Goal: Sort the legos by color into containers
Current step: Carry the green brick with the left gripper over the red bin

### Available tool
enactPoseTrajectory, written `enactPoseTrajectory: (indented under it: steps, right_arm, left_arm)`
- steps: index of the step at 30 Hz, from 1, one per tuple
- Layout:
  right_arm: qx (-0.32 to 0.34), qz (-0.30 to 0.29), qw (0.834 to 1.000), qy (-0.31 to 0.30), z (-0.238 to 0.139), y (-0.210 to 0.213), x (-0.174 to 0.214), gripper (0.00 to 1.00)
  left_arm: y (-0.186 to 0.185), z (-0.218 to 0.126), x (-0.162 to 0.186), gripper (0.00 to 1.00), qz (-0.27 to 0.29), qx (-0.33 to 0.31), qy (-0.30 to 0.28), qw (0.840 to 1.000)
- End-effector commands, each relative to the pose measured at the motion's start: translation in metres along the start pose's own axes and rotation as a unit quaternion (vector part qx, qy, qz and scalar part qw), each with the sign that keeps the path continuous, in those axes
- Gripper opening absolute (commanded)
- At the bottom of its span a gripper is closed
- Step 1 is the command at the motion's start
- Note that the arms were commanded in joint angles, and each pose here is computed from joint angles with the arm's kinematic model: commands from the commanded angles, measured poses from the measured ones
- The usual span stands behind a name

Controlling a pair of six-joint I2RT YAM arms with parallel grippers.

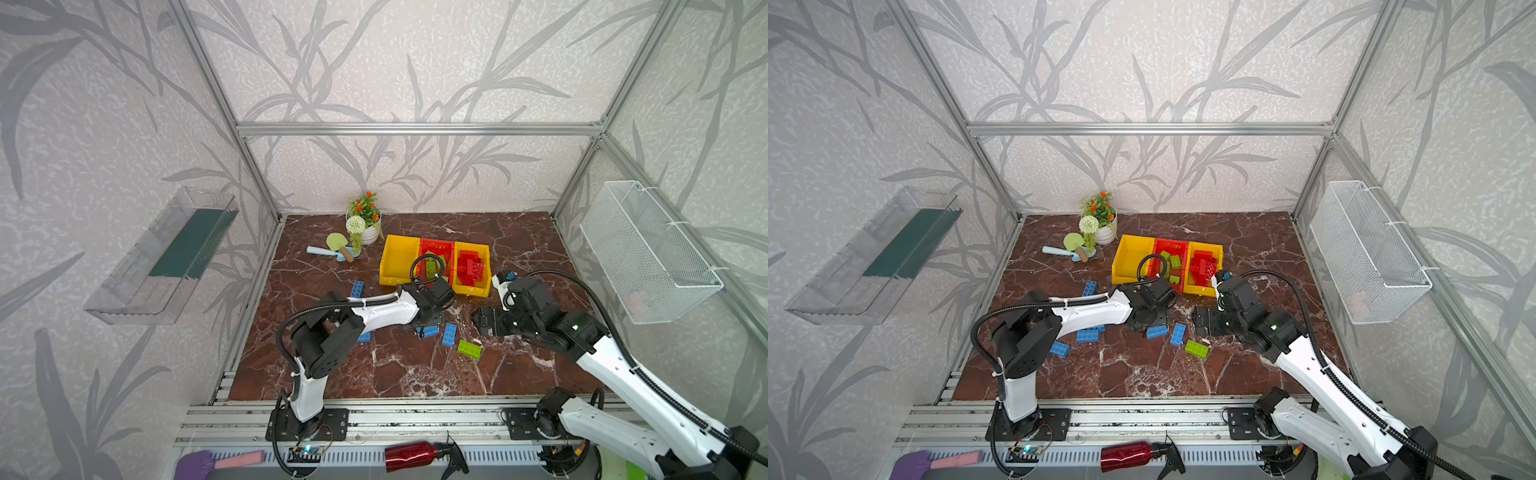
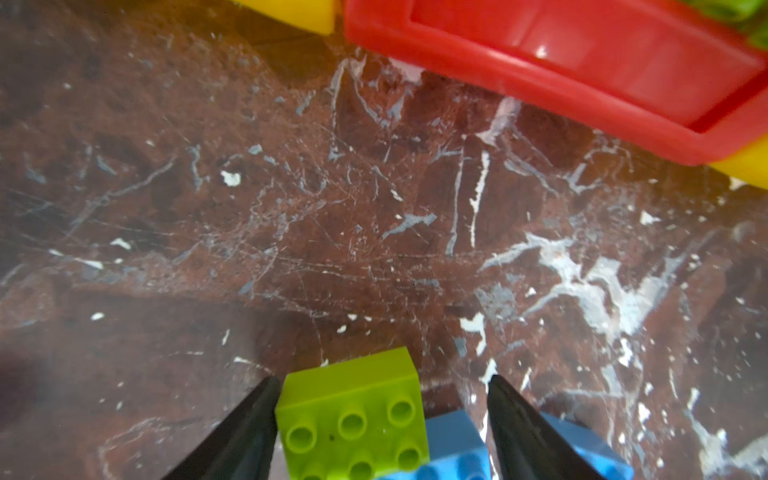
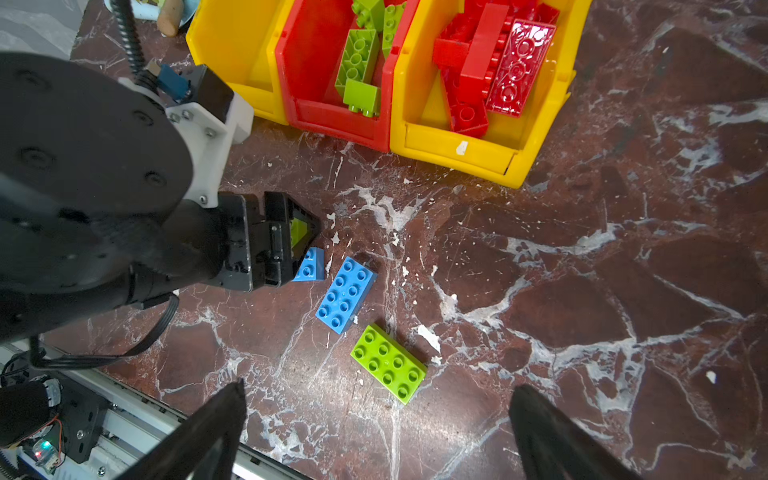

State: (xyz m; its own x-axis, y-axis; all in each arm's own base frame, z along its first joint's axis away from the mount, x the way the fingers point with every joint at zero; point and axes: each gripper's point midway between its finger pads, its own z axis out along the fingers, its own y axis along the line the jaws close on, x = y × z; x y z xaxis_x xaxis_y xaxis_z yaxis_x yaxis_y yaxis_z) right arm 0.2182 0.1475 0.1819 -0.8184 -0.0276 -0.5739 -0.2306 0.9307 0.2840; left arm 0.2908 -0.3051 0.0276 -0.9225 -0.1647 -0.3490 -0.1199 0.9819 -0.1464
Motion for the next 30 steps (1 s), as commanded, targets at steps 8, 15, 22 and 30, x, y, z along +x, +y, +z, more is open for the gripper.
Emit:
enactPoseTrajectory:
  steps: [8, 15, 22, 30]
  right_arm:
    - [-0.005, -0.016, 1.000, -0.022, -0.014, -0.002, 0.001, 0.99]
    - [-0.006, -0.017, 0.999, -0.028, -0.020, -0.003, 0.002, 0.99]
    - [0.006, -0.014, 0.999, -0.030, -0.030, -0.009, 0.005, 0.99]
    - [0.027, -0.008, 0.999, -0.036, -0.045, -0.019, 0.009, 0.99]
  left_arm:
    - [0.022, 0.012, 0.012, 0.54, -0.006, -0.064, 0.019, 0.998]
    - [0.018, -0.023, -0.025, 0.31, 0.033, -0.090, -0.035, 0.995]
    - [-0.012, -0.069, -0.095, 0.28, 0.093, -0.101, -0.114, 0.984]
    - [-0.040, -0.057, -0.150, 0.28, 0.093, -0.074, -0.124, 0.985]
